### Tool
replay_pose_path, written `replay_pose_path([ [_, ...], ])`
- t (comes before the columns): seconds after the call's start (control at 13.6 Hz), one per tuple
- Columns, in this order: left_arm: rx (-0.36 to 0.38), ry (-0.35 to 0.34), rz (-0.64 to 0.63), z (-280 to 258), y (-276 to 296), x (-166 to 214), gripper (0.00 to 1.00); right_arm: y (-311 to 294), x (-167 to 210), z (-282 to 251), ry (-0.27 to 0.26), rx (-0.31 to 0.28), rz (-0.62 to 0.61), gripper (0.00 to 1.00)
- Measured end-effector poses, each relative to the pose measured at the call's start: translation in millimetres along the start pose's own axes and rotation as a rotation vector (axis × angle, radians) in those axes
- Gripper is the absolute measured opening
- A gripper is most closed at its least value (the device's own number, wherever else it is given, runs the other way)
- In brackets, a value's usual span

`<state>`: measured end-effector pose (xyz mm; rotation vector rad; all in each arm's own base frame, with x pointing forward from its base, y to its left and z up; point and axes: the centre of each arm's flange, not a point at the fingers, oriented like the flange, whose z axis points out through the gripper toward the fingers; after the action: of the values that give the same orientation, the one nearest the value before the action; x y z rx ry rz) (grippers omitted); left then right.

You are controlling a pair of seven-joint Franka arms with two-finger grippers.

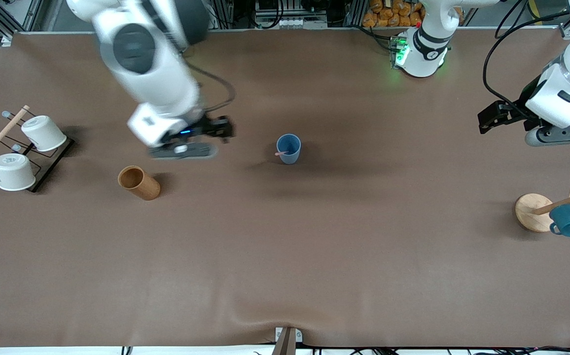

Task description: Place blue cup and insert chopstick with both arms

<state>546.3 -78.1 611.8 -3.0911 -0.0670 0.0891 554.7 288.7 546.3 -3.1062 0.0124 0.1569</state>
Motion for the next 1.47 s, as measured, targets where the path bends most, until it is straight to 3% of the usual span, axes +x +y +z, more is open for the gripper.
replay_pose_path([
  [0.44,0.000,0.000,0.000,0.1,-0.1,0.0,1.00,211.8,10.3,-70.9,-0.027,0.029,0.019,1.00],
  [0.74,0.000,-0.001,0.000,0.5,-0.1,0.1,1.00,339.1,-23.3,-110.3,-0.009,0.059,-0.026,1.00],
  [1.11,0.000,-0.002,0.000,1.1,0.0,0.4,1.00,364.8,-66.8,-148.8,0.022,0.019,-0.023,1.00],
  [1.47,0.000,-0.002,0.000,1.1,0.0,0.5,1.00,360.0,-73.1,-152.7,0.012,0.010,0.018,1.00],
])
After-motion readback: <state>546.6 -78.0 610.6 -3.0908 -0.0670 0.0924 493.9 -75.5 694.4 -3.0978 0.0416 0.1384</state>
